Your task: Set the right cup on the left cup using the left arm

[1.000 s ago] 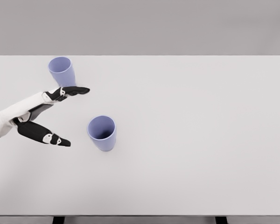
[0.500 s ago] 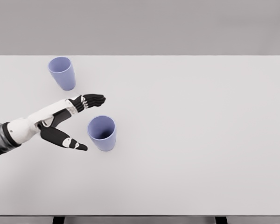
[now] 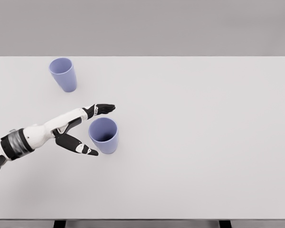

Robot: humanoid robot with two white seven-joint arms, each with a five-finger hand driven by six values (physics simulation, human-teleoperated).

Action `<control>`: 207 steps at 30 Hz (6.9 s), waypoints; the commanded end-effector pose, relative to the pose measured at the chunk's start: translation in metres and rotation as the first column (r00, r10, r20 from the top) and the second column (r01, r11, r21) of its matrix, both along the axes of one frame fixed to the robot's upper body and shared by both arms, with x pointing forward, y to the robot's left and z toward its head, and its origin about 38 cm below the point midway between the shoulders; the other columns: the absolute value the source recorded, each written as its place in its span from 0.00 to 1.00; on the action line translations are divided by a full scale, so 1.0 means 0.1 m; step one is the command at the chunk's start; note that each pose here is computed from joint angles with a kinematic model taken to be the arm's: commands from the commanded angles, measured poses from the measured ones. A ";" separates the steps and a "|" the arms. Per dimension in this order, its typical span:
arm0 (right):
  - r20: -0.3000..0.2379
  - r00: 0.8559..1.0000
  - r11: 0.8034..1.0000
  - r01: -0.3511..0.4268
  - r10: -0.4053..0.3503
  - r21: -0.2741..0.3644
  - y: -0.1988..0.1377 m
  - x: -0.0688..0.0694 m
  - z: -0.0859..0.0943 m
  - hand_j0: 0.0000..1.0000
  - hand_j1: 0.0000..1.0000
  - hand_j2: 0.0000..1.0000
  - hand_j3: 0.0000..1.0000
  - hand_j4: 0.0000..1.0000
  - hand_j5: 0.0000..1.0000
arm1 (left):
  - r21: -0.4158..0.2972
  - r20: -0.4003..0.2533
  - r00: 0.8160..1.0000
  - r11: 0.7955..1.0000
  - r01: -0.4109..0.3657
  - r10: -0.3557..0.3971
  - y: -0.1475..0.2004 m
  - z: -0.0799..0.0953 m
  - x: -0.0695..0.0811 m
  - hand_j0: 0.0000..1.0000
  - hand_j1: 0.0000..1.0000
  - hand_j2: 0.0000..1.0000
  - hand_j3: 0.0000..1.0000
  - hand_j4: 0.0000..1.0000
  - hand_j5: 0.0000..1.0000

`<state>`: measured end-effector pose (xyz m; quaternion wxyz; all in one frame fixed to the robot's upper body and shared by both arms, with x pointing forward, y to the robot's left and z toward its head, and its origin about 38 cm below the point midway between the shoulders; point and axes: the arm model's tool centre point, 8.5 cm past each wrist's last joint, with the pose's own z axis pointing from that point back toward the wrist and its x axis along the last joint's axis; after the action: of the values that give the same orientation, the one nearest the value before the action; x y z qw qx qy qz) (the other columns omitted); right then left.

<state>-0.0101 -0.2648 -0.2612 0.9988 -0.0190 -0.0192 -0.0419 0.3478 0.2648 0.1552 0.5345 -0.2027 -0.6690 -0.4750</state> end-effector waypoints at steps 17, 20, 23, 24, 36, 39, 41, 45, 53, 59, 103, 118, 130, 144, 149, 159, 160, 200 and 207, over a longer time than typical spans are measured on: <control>0.000 1.000 1.000 0.000 0.000 0.000 0.00 0.00 0.00 1.00 1.00 1.00 1.00 1.00 1.00 | -0.131 -0.153 0.987 0.989 -0.064 0.044 0.08 -0.18 0.07 1.00 1.00 1.00 1.00 1.00 1.00; 0.000 1.000 1.000 0.000 0.000 0.000 0.00 0.00 0.00 1.00 1.00 1.00 1.00 1.00 1.00 | -0.131 -0.165 0.986 0.990 -0.058 0.036 0.03 -0.24 0.06 1.00 1.00 1.00 1.00 1.00 1.00; 0.000 1.000 1.000 0.000 0.000 0.000 0.00 0.00 0.00 1.00 1.00 1.00 1.00 1.00 1.00 | -0.127 -0.179 0.983 0.990 -0.063 0.040 0.01 -0.31 0.06 1.00 1.00 1.00 1.00 1.00 1.00; 0.000 1.000 1.000 0.000 0.000 0.000 0.00 0.00 0.00 1.00 1.00 1.00 1.00 1.00 1.00 | -0.125 -0.180 0.983 0.990 -0.060 0.036 0.00 -0.32 0.06 1.00 1.00 1.00 1.00 1.00 1.00; 0.000 1.000 1.000 0.000 0.000 0.000 0.00 0.00 0.00 1.00 1.00 1.00 1.00 1.00 1.00 | -0.072 -0.107 0.994 0.996 -0.045 0.038 -0.06 -0.40 0.06 1.00 1.00 1.00 1.00 1.00 1.00; 0.000 1.000 1.000 0.000 0.000 0.000 0.00 0.00 0.00 1.00 1.00 1.00 1.00 1.00 1.00 | -0.072 -0.103 0.994 0.996 -0.048 0.041 -0.05 -0.38 0.07 0.99 0.99 0.99 0.99 0.99 0.99; 0.000 1.000 1.000 0.000 0.000 0.000 0.00 0.00 0.00 1.00 1.00 1.00 1.00 1.00 1.00 | -0.073 -0.103 0.994 0.996 -0.050 0.042 -0.04 -0.38 0.08 0.98 0.98 0.98 0.98 0.98 0.98; 0.000 1.000 1.000 0.000 0.000 0.000 0.00 0.00 0.00 1.00 1.00 1.00 1.00 1.00 1.00 | -0.074 -0.093 0.994 0.996 -0.056 0.049 -0.02 -0.34 0.10 0.99 0.99 0.99 0.99 0.99 0.99; 0.000 1.000 1.000 0.000 0.000 0.000 0.00 0.00 0.00 1.00 1.00 1.00 1.00 1.00 1.00 | -0.050 -0.063 0.997 0.998 -0.047 0.044 -0.04 -0.35 0.10 0.98 0.98 0.98 0.98 0.98 0.98; -0.001 1.000 1.000 0.000 0.000 0.000 0.00 0.00 0.00 1.00 1.00 1.00 1.00 1.00 1.00 | -0.049 -0.051 0.998 0.998 -0.049 0.047 -0.04 -0.38 0.11 0.88 0.88 0.88 0.88 0.88 0.88; 0.000 1.000 1.000 0.000 0.000 0.000 0.00 0.00 0.00 1.00 1.00 1.00 1.00 1.00 1.00 | -0.062 0.029 0.997 0.995 -0.075 0.077 0.12 0.15 0.30 0.69 0.69 0.69 0.69 0.69 0.69; 0.000 1.000 1.000 0.000 0.000 0.000 0.00 0.00 0.00 1.00 1.00 1.00 1.00 1.00 1.00 | -0.085 0.038 0.994 0.992 -0.098 0.102 0.22 0.44 0.50 0.69 0.69 0.69 0.69 0.69 0.69; 0.000 1.000 1.000 0.000 0.000 0.000 0.00 0.00 0.00 1.00 1.00 1.00 1.00 1.00 1.00 | -0.095 0.062 0.985 0.984 -0.153 0.159 0.40 0.60 0.73 0.69 0.69 0.69 0.69 0.69 0.69; -0.001 1.000 1.000 0.000 0.000 0.000 0.00 0.00 0.00 1.00 1.00 1.00 1.00 1.00 1.00 | -0.115 0.088 0.978 0.977 -0.179 0.190 0.50 0.79 0.89 0.69 0.69 0.69 0.69 0.69 0.69; 0.000 1.000 1.000 0.000 0.000 0.000 0.00 0.00 0.00 1.00 1.00 1.00 1.00 1.00 1.00 | -0.116 0.099 0.975 0.975 -0.189 0.201 0.53 0.86 0.95 0.69 0.69 0.69 0.69 0.69 0.69; 0.000 1.000 1.000 0.000 0.000 0.000 0.00 0.00 0.00 1.00 1.00 1.00 1.00 1.00 1.00 | -0.100 0.109 0.966 0.969 -0.225 0.235 0.69 0.94 1.03 0.69 0.69 0.69 0.69 0.69 0.69; 0.000 1.000 1.000 0.000 0.000 0.000 0.00 0.00 0.00 1.00 1.00 1.00 1.00 1.00 1.00 | -0.101 0.111 0.965 0.969 -0.225 0.236 0.69 0.95 1.03 0.69 0.69 0.69 0.69 0.69 0.69; 0.000 1.000 1.000 0.000 0.000 0.000 0.00 0.00 0.00 1.00 1.00 1.00 1.00 1.00 1.00 | -0.095 0.058 0.917 0.917 -0.388 0.394 1.16 1.07 1.45 0.69 0.69 0.69 0.69 0.69 0.69; 0.000 1.000 1.000 0.000 0.000 0.000 0.00 0.00 0.00 1.00 1.00 1.00 1.00 1.00 1.00 | -0.098 0.046 0.913 0.911 -0.400 0.405 1.17 1.04 1.49 0.69 0.69 0.69 0.69 0.69 0.69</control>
<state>-0.0101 -0.2649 -0.2612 0.9988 -0.0190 -0.0192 -0.0419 0.4962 0.3799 0.2622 0.5853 -0.0663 -0.7346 -0.3368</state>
